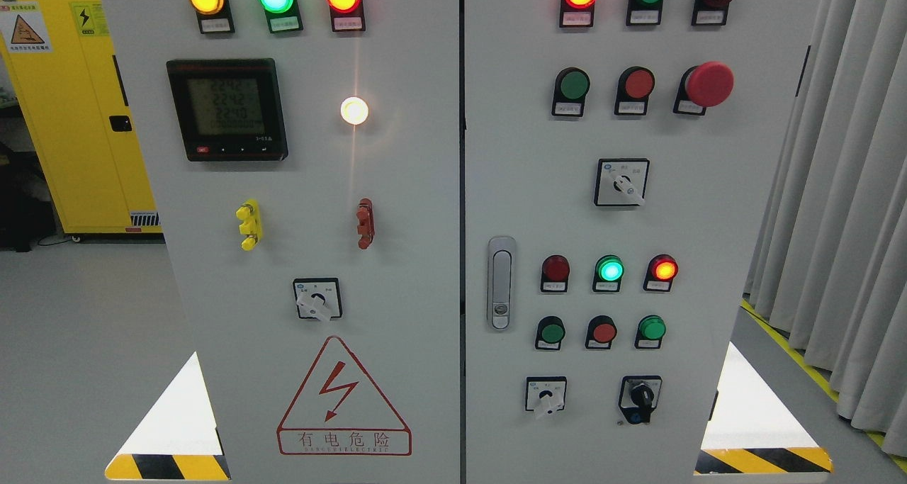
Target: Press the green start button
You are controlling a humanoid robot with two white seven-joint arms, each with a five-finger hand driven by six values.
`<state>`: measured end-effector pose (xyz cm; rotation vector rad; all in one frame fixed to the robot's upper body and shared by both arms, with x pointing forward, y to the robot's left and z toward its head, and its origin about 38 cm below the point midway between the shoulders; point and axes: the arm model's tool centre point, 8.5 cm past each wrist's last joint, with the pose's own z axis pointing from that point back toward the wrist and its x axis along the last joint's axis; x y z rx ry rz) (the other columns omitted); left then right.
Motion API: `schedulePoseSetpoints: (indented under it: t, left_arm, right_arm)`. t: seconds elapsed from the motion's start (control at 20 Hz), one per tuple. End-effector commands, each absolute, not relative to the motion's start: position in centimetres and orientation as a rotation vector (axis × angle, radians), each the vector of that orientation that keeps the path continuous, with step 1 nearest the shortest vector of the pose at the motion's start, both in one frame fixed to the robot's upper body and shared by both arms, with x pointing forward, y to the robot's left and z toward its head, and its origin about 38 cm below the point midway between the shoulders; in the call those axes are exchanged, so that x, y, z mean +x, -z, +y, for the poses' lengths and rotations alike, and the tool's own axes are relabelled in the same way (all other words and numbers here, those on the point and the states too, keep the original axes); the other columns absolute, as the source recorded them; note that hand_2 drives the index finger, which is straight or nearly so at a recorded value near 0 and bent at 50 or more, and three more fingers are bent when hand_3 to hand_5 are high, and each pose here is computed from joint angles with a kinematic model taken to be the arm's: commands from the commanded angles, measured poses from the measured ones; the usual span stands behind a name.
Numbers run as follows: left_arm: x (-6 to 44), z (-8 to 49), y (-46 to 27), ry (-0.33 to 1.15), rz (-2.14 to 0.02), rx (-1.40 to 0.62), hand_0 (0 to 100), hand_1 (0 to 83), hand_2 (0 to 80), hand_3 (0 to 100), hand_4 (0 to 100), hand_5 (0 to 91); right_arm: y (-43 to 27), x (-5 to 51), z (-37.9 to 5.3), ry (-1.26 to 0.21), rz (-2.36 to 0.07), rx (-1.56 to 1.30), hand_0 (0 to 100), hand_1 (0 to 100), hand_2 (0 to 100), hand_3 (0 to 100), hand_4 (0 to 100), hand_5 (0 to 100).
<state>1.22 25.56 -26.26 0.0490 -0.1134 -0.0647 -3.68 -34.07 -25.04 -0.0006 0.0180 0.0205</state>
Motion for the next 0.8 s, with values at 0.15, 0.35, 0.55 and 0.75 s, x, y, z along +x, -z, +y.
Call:
schedulePoseSetpoints:
  t: [0.15, 0.35, 0.55, 0.75]
  left_arm:
    - [4.1, 26.5, 26.1, 0.068, -0.170, 0.064, 12, 55.6, 0.0, 0, 0, 0.0]
    - [4.0, 26.5, 26.1, 0.068, -0.169, 0.064, 12, 55.6, 0.0, 0, 0, 0.0]
    - [4.0, 26.5, 26.1, 0.068, -0.169, 0.064, 12, 55.6, 0.0, 0, 0, 0.0]
    - [4.0, 26.2, 26.1, 0.068, -0.169, 0.060, 12, 55.6, 0.0, 0, 0, 0.0]
  right_arm:
    - [25.0, -3.3, -34.2, -0.024, 0.007, -0.004, 25, 44, 0, 0, 0, 0]
    - [25.1, -2.3, -34.0, -0.037, -0.030, 0.002, 25, 43, 0, 0, 0, 0]
    - [24.4, 2.7, -34.1, -0.098, -0.223, -0.032, 25, 44, 0, 0, 0, 0]
    - [23.1, 7.8, -32.1, -0.202, -0.389, -0.027, 24, 44, 0, 0, 0, 0]
